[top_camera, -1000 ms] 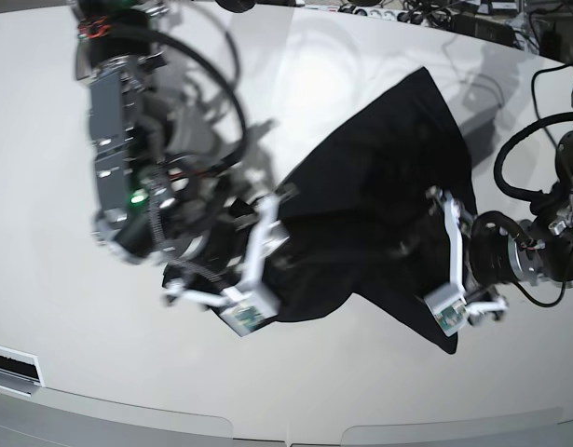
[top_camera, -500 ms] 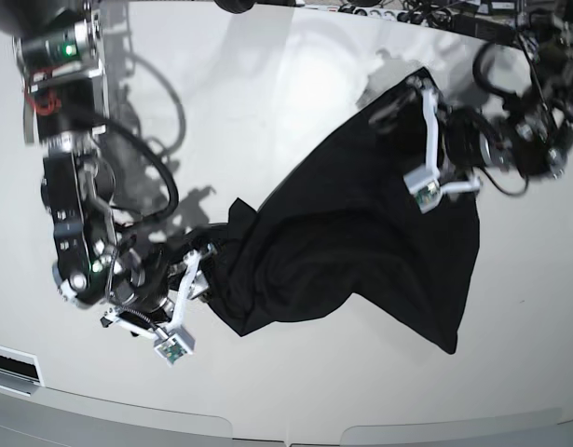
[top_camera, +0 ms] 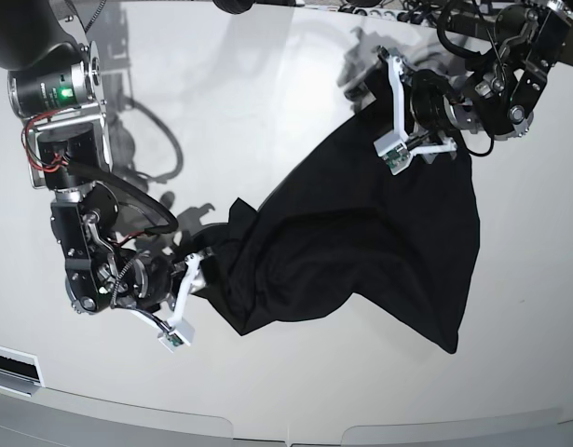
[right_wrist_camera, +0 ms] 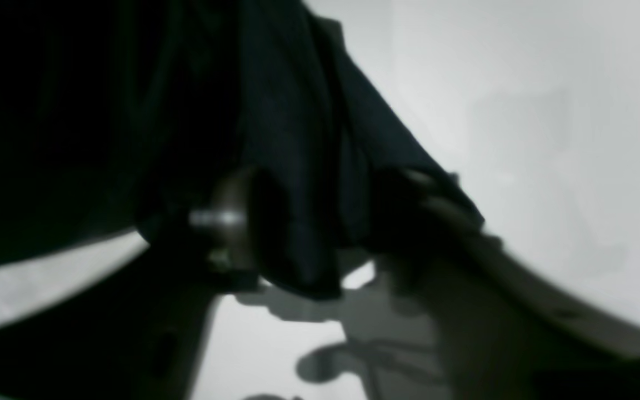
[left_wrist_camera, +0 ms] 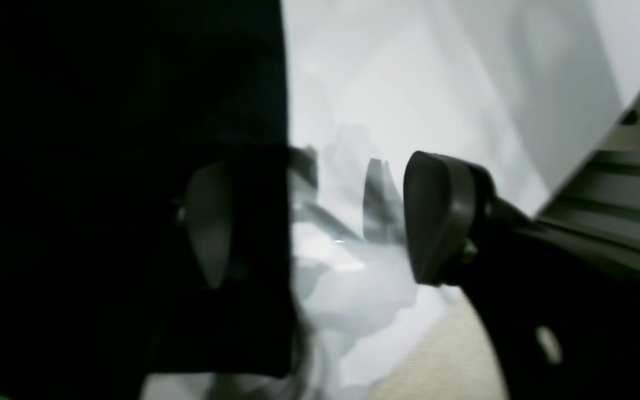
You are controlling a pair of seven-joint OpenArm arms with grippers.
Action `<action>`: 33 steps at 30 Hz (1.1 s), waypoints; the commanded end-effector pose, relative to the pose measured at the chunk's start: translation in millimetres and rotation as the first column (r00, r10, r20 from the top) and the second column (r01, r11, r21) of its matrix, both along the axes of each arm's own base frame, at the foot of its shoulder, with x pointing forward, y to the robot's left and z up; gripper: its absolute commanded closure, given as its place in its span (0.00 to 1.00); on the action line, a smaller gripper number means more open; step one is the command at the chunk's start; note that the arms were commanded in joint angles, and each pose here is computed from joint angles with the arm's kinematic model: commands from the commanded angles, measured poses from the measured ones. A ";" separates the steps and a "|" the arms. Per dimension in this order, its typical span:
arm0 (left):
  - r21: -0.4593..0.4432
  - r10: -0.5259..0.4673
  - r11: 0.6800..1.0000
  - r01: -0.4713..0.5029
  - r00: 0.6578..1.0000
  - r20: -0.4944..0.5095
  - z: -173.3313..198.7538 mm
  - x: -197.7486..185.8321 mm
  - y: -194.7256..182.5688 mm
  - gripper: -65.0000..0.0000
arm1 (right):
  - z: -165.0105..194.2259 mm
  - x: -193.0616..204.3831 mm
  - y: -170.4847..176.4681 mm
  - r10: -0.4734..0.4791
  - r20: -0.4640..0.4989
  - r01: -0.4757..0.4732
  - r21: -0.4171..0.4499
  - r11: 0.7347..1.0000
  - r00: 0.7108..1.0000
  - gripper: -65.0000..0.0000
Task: Layout the t-shirt on the table in an organized manner, then fold the t-shirt properly
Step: 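Lift the shirt with both grippers and stretch it between them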
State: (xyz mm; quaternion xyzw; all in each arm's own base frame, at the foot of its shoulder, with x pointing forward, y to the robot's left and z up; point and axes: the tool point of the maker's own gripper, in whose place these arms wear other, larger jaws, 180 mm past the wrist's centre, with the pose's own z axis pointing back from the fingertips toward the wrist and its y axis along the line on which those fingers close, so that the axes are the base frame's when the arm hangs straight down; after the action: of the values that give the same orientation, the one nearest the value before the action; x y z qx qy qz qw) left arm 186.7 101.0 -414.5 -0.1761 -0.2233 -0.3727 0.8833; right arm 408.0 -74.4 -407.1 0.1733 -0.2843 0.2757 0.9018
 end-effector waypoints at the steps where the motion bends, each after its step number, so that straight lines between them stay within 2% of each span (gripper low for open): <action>1: -0.009 -0.002 1.000 0.002 1.000 0.029 6.9 6.2 0.7 0.46 | 21.5 17.0 5.6 0.010 0.065 -0.012 0.030 0.999 0.998 0.68; 2: 0.004 0.009 1.000 -0.009 0.999 0.038 6.3 8.6 3.2 0.58 | 21.9 16.5 7.2 0.020 0.066 -0.022 0.032 0.999 0.998 0.78; 4: 0.036 0.051 0.998 -0.054 0.997 0.062 5.1 15.9 10.9 0.88 | 26.2 19.6 8.3 0.028 0.076 -0.030 0.033 0.999 0.997 1.00; 5: 0.055 0.073 0.995 -0.078 0.994 0.082 4.8 20.5 15.3 1.00 | 30.1 23.2 7.8 0.025 0.085 -0.028 0.032 0.999 0.996 1.00; 8: 0.091 0.129 0.986 -0.140 0.985 0.117 4.3 29.2 25.5 1.00 | 44.4 37.3 0.0 0.003 0.108 -0.005 0.013 1.000 0.994 1.00; 14: 0.108 0.141 0.983 -0.151 0.986 0.091 0.5 23.8 28.3 1.00 | 60.3 50.2 -24.0 -0.004 0.127 0.010 -0.040 0.999 0.992 1.00; 15: 0.117 0.138 0.982 -0.148 0.987 0.086 -1.2 21.4 29.5 0.99 | 60.0 49.9 -26.0 -0.003 0.127 0.009 -0.043 0.999 0.992 1.00; 19: 0.144 0.058 0.987 -0.066 0.997 0.058 -8.5 4.4 28.1 0.39 | 58.2 49.2 -28.7 -0.014 0.121 0.019 -0.046 0.999 0.993 1.00; 20: 0.142 0.039 0.989 -0.046 0.998 0.048 -9.6 0.4 26.5 0.33 | 58.7 49.4 -28.2 -0.013 0.123 0.019 -0.042 0.999 0.992 1.00; 24: 0.191 -0.016 0.981 0.013 1.000 0.017 -17.8 -15.6 31.7 0.32 | 58.8 49.5 -28.3 -0.014 0.123 0.019 -0.043 0.999 0.992 1.00; 28: 0.290 0.023 0.956 -0.045 0.997 0.078 -24.7 -11.8 52.2 0.32 | 59.0 49.6 -28.0 -0.013 0.123 0.019 -0.042 0.999 0.992 1.00; 33: 0.325 0.072 0.941 -0.090 0.995 0.067 -42.6 -14.4 70.6 0.33 | 58.8 49.5 -28.4 -0.014 0.123 0.019 -0.043 0.999 0.992 1.00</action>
State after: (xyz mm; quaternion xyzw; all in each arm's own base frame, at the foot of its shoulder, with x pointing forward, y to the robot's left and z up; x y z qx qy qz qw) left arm 167.0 163.2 -458.8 -0.0256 -0.1860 -0.3742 0.9081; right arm 439.1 -102.0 -373.9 0.1351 -0.2998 0.2857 0.9001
